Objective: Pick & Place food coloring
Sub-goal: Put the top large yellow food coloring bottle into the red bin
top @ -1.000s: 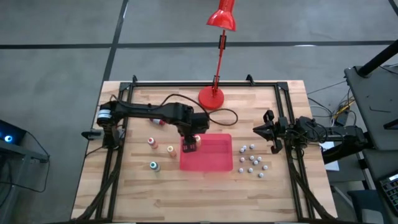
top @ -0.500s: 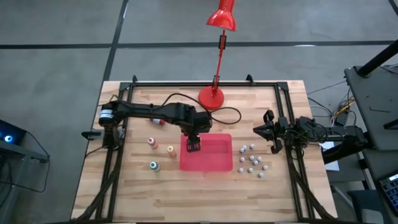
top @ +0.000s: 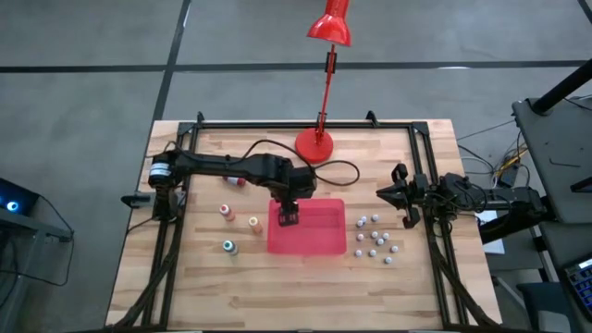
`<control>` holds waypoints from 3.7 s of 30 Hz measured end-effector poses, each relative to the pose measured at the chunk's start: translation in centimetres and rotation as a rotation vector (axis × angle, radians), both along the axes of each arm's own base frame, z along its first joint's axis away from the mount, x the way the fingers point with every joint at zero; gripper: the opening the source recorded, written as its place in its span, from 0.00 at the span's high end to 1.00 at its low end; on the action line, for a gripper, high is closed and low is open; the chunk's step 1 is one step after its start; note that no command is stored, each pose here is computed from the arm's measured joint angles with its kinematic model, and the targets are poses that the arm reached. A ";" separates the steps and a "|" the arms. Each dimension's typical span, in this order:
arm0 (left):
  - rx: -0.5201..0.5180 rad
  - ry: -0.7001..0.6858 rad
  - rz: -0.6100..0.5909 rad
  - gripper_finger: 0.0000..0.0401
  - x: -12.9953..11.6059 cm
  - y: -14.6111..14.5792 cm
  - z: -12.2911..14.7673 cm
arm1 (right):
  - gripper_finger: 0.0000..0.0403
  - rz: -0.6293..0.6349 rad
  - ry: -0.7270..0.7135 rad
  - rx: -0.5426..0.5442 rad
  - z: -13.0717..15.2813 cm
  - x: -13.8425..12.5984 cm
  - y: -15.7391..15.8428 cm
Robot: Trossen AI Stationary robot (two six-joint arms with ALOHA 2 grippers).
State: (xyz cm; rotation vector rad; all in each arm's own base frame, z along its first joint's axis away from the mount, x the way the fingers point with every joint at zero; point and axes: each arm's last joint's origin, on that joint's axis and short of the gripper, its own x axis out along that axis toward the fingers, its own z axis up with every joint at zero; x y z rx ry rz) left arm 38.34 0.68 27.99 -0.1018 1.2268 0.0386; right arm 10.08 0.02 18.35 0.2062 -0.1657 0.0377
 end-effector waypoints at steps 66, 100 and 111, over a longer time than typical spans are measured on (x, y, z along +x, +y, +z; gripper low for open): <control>0.025 0.010 0.065 0.58 0.7 0.6 -0.3 | 0.93 0.005 0.000 0.023 0.0 0.0 0.0; -0.016 0.012 0.068 0.58 0.7 0.6 -3.3 | 0.93 0.004 0.001 0.023 0.0 0.0 0.0; -0.021 0.023 0.076 0.58 0.6 0.6 -3.7 | 0.93 0.004 0.001 0.023 0.0 0.0 0.0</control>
